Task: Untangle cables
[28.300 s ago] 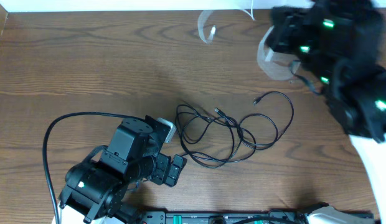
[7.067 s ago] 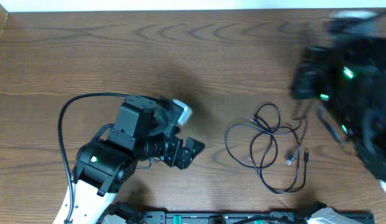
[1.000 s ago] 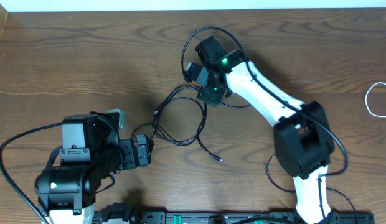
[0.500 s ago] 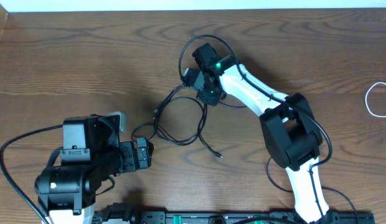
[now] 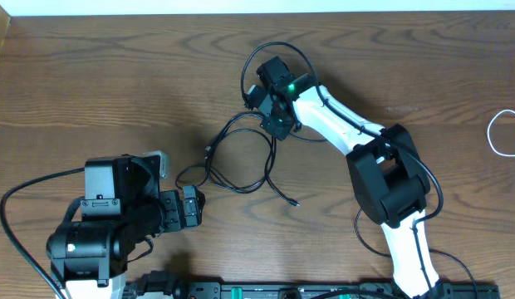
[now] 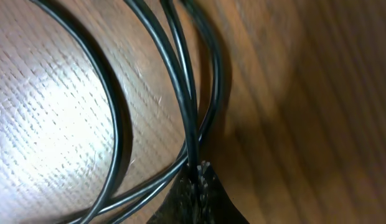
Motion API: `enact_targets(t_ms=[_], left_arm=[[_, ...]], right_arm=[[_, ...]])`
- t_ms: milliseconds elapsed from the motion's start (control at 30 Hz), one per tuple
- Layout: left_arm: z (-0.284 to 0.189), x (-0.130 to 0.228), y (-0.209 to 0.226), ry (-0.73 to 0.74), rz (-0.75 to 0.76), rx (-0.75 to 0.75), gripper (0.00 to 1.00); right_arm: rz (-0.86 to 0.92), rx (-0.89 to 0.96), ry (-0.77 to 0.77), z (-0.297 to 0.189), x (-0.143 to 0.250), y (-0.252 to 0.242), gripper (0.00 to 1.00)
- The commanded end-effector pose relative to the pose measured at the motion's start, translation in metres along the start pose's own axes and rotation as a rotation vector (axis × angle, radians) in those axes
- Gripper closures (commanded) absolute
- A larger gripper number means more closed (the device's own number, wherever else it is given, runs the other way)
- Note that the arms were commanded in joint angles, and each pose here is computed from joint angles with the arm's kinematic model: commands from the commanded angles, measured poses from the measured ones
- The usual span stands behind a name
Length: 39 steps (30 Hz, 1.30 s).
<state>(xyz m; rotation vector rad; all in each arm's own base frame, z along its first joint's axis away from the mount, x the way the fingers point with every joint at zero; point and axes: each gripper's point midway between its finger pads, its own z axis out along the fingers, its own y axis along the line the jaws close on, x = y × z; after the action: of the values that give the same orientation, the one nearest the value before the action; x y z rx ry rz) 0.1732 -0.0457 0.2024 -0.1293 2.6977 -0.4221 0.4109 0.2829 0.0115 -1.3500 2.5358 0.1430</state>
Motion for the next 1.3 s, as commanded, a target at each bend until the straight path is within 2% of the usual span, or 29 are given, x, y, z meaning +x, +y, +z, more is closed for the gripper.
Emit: enact_targets(t_ms=[0,100,267,400,567,767,1033,1133,1267], left_arm=[[0.000,0.001,0.002,0.003,-0.006,-0.009,0.00],[0.000,0.001,0.002,0.003,-0.002,-0.009,0.00],[0.000,0.001,0.002,0.003,-0.002,-0.009,0.00],[0.000,0.001,0.002,0.004,-0.002,-0.009,0.00],[0.000,0.003,0.002,0.010,0.002,-0.010,0.00],[0.000,0.004,0.002,0.015,0.014,-0.011,0.00],[0.000,0.004,0.002,0.015,0.014,-0.011,0.01],[0.000,0.004,0.003,0.015,0.014,-0.013,0.01],[0.000,0.004,0.003,0.015,0.014,-0.013,0.00]], right_arm=[[0.079,-0.012,0.022,0.002,0.005,0.003,0.99],[0.082,-0.007,0.010,-0.012,0.002,0.003,0.99],[0.082,0.033,-0.100,-0.059,-0.021,-0.004,0.99],[0.173,0.178,-0.250,-0.130,-0.042,-0.028,0.99],[0.298,0.364,-0.430,-0.223,-0.050,-0.056,0.99],[0.307,0.443,-0.710,-0.342,-0.055,-0.052,0.99],[0.166,0.327,-1.145,-0.494,-0.049,0.009,0.99],[0.080,0.257,-1.255,-0.530,-0.042,0.036,0.99],[-0.005,0.171,-1.310,-0.547,-0.036,0.062,0.99]])
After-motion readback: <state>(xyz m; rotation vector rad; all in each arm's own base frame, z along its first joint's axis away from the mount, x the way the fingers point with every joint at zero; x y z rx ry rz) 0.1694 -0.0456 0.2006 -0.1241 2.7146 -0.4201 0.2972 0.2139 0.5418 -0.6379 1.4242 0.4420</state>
